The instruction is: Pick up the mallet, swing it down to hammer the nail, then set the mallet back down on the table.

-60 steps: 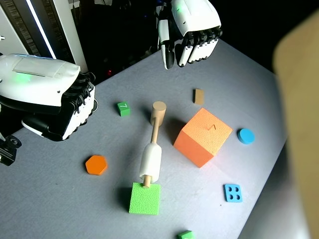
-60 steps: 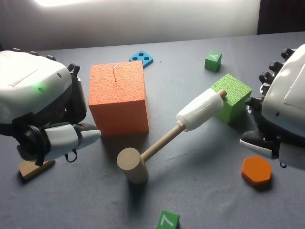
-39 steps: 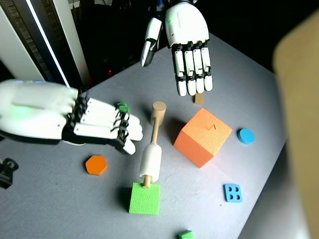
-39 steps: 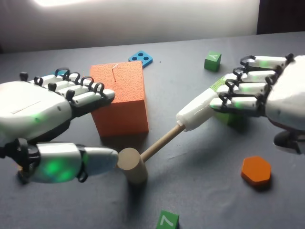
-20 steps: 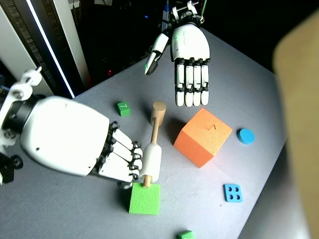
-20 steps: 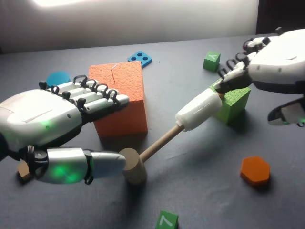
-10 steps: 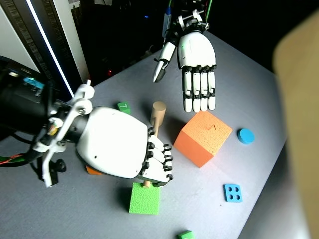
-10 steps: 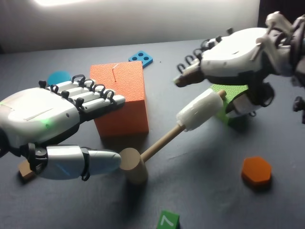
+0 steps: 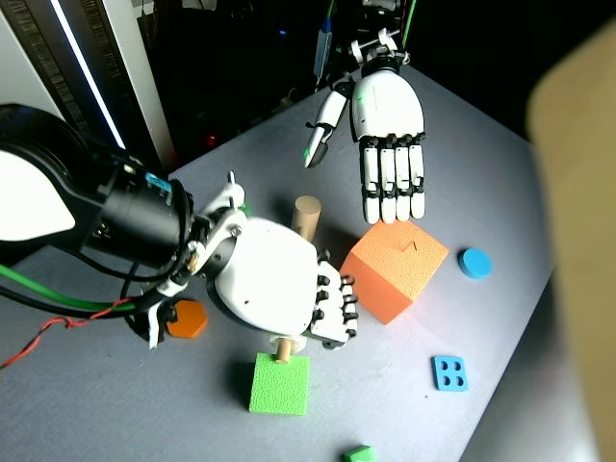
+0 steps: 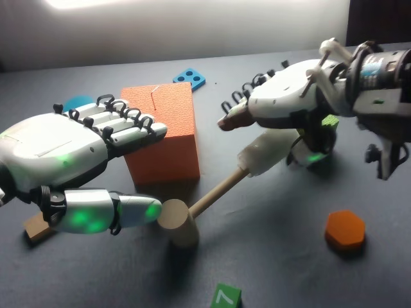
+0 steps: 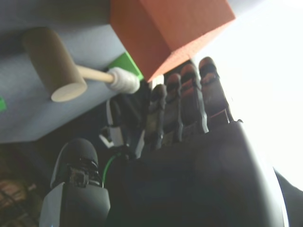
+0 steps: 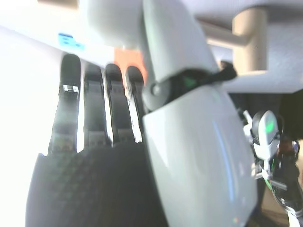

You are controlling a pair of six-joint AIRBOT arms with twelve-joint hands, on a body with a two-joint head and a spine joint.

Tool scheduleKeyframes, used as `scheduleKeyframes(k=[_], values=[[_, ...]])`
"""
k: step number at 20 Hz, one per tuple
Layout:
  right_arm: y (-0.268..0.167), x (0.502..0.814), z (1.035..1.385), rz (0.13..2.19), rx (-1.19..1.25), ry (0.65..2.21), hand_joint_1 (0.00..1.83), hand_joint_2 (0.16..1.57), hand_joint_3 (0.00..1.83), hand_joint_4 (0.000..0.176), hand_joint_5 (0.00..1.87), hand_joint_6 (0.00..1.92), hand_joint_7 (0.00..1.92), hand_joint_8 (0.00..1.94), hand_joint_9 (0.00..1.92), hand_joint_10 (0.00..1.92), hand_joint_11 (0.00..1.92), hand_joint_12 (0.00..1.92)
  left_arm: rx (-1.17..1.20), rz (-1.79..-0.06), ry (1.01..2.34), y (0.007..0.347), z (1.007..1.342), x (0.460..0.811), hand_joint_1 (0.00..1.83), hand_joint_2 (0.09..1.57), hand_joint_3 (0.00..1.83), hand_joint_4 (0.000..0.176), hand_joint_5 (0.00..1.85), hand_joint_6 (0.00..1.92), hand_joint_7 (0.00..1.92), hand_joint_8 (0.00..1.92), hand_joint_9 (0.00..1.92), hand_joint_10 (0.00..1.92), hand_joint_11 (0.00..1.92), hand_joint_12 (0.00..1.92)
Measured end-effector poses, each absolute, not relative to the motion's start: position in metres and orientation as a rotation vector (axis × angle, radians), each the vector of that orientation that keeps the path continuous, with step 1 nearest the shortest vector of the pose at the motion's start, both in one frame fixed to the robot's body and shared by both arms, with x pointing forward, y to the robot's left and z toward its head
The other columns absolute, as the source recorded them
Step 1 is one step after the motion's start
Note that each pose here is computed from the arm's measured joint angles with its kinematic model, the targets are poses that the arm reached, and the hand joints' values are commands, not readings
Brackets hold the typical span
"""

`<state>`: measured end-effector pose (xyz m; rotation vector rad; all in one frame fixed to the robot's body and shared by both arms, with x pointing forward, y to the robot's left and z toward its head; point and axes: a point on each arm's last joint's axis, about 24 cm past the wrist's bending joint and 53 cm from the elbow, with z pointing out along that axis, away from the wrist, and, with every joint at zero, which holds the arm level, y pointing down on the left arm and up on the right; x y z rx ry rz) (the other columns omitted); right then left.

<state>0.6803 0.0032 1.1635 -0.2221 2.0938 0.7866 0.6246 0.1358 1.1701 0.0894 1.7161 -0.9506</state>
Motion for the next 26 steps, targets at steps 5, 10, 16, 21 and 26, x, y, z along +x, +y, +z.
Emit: scheduleKeyframes(k=[5, 10, 16, 21, 26], values=[[0.010, 0.685, 1.145, 0.781, -0.226, 2.117, 1.39, 0.98, 0.00, 0.000, 0.20, 0.00, 0.18, 0.00, 0.16, 0.00, 0.00, 0.91, 0.077, -0.943, 1.713, 0.140, 1.170, 0.630, 0.00, 1.20, 0.00, 0.000, 0.10, 0.00, 0.10, 0.00, 0.11, 0.01, 0.07, 0.07], [0.014, 0.690, 1.132, 0.774, -0.229, 2.130, 1.38, 0.98, 0.00, 0.000, 0.22, 0.01, 0.19, 0.00, 0.17, 0.00, 0.00, 0.94, 0.069, -0.946, 1.714, 0.139, 1.167, 0.633, 0.00, 1.21, 0.00, 0.000, 0.10, 0.00, 0.10, 0.00, 0.10, 0.00, 0.06, 0.07], [0.016, 0.698, 1.121, 0.766, -0.221, 2.135, 1.35, 0.97, 0.00, 0.000, 0.23, 0.00, 0.17, 0.00, 0.15, 0.00, 0.00, 0.86, 0.048, -0.938, 1.711, 0.144, 1.166, 0.639, 0.00, 1.20, 0.00, 0.000, 0.11, 0.00, 0.11, 0.00, 0.10, 0.00, 0.05, 0.07], [0.024, 0.693, 1.110, 0.776, -0.236, 2.152, 1.35, 0.98, 0.00, 0.000, 0.22, 0.00, 0.17, 0.00, 0.15, 0.00, 0.00, 0.89, 0.032, -0.936, 1.717, 0.146, 1.163, 0.641, 0.00, 1.20, 0.00, 0.000, 0.11, 0.00, 0.11, 0.00, 0.10, 0.00, 0.04, 0.07], [0.023, 0.693, 1.108, 0.769, -0.242, 2.151, 1.34, 0.99, 0.00, 0.000, 0.23, 0.01, 0.18, 0.01, 0.17, 0.01, 0.00, 0.90, 0.031, -0.933, 1.722, 0.146, 1.160, 0.642, 0.00, 1.19, 0.00, 0.000, 0.12, 0.00, 0.12, 0.00, 0.12, 0.00, 0.06, 0.08]])
